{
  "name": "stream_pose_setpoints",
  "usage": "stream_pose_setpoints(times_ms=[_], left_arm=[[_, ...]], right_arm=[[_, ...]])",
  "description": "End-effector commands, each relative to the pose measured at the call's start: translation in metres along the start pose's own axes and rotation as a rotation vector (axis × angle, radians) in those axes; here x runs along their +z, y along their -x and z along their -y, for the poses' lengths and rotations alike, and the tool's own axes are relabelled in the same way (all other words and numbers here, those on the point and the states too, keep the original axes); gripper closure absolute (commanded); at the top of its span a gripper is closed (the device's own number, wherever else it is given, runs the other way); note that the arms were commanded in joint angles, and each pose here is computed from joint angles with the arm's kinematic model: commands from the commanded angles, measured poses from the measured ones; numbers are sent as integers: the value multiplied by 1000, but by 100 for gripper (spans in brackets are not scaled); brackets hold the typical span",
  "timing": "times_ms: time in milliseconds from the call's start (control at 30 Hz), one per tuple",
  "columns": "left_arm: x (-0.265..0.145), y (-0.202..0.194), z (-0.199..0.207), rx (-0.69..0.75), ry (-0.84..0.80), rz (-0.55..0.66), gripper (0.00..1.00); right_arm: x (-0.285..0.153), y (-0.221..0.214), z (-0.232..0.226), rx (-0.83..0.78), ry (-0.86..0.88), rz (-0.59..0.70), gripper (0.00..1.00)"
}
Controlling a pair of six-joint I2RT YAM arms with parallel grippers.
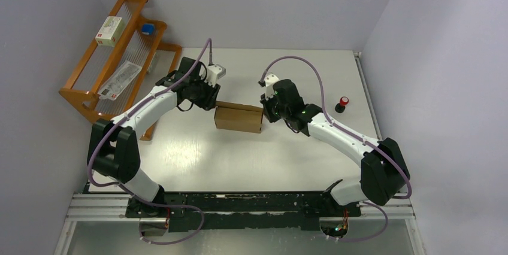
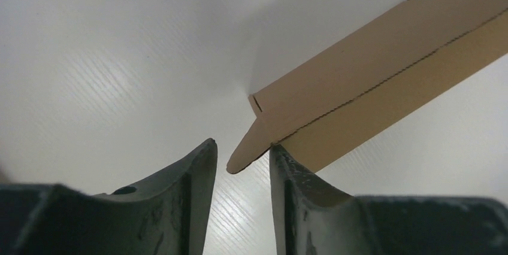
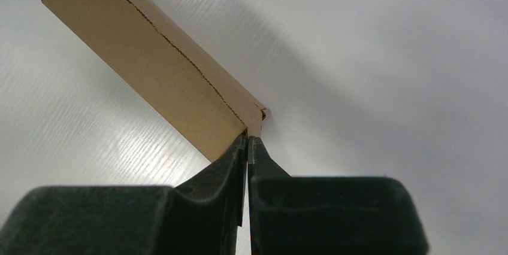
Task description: Fold the paper box
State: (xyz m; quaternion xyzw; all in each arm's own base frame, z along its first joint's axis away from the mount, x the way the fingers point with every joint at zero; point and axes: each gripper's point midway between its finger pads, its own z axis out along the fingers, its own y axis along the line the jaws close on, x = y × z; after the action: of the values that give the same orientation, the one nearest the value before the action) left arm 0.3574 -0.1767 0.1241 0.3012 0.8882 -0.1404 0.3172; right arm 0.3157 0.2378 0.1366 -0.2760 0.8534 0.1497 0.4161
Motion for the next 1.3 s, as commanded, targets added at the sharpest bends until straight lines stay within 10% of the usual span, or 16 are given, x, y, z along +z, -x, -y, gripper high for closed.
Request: stream_pose_setpoints(times_ms=[0,233,1267], left_arm=[[-3,10,9,8,-67,26,62],[-9,13,16,-53,-84,54,78],[-6,-10,39,-396,-83,30,78]], right_arm=[[4,-2,-2,-1,17,1,94],[3,0,-2,42,10,1,97],[0,4,1,462,-147,0,100]])
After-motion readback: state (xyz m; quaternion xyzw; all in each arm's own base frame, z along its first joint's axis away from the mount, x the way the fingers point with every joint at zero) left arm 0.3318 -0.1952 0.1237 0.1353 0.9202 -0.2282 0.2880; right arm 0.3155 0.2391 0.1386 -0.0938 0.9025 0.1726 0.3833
